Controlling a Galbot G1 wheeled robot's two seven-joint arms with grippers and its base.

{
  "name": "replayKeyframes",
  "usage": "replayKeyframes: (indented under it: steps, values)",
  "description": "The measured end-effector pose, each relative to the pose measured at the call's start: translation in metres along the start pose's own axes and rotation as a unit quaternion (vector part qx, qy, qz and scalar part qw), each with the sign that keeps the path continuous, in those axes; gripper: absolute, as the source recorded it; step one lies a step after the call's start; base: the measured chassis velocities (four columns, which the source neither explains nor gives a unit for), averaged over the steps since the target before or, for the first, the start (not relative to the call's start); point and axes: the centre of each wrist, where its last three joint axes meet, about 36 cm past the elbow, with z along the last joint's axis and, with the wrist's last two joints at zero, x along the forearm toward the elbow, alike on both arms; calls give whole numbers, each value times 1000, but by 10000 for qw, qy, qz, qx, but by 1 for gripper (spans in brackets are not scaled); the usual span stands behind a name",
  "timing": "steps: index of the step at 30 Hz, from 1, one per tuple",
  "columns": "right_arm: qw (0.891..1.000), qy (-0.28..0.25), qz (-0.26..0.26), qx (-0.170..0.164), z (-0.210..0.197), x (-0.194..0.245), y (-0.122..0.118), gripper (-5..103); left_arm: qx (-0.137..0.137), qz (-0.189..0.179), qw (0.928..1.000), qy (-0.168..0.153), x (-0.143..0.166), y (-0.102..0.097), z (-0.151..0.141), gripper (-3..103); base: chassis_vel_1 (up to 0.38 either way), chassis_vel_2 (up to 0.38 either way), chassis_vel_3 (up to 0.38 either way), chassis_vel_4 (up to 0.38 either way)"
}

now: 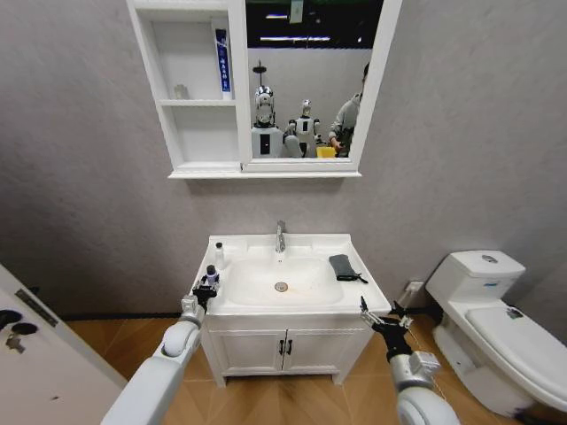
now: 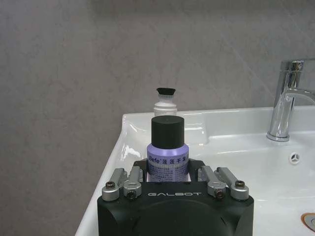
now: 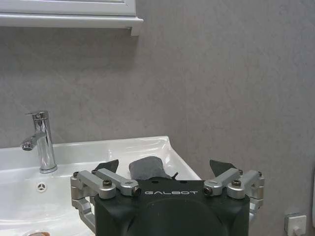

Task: Move facial cleanser and shampoo from washbasin to cabinet, then wipe washbasin with towel.

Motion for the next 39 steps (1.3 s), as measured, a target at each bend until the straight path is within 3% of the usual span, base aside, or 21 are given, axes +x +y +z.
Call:
replayKeyframes:
  steps: [6,8,11,13,14,17,20,28,31,35,39]
  values:
    - [10000,-9,-46,-59,-2,-1,1,100,-71,-97,9999,-58,21,9,-36,43,0,0,0,0]
    - [9999,-10,-70,-74,-1,-1,2,100,-174,-172,9994,-224,35,22,-74,43,0,0,0,0]
    - [9999,-6,-80,-88,-1,0,3,100,-224,-211,9991,-296,41,28,-91,43,0,0,0,0]
    - [9999,10,-96,-121,2,0,7,100,-316,-223,9986,-371,58,42,-135,43,0,0,0,0]
    - [9999,10,-96,-121,2,0,7,100,-316,-223,9986,-371,58,42,-135,43,0,0,0,0]
    - [9998,22,-97,-169,4,1,11,100,-345,-124,9989,-289,76,49,-175,43,0,0,0,0]
    - [9998,17,-96,-172,4,1,12,100,-382,-55,9988,-294,78,52,-190,43,0,0,0,0]
    - [9998,-33,-116,-152,2,1,10,100,-405,-64,9978,-512,51,56,-226,43,0,0,0,0]
    - [9999,-63,-117,-104,-1,-1,7,100,-361,-14,9974,-630,28,53,-265,43,0,0,0,0]
    - [9999,-81,-113,-94,-2,-2,6,100,-295,79,9981,-541,15,49,-290,43,0,0,0,0]
    - [9998,-91,-114,-97,-2,-2,6,100,-491,163,9968,-610,-3,49,-337,43,0,0,0,0]
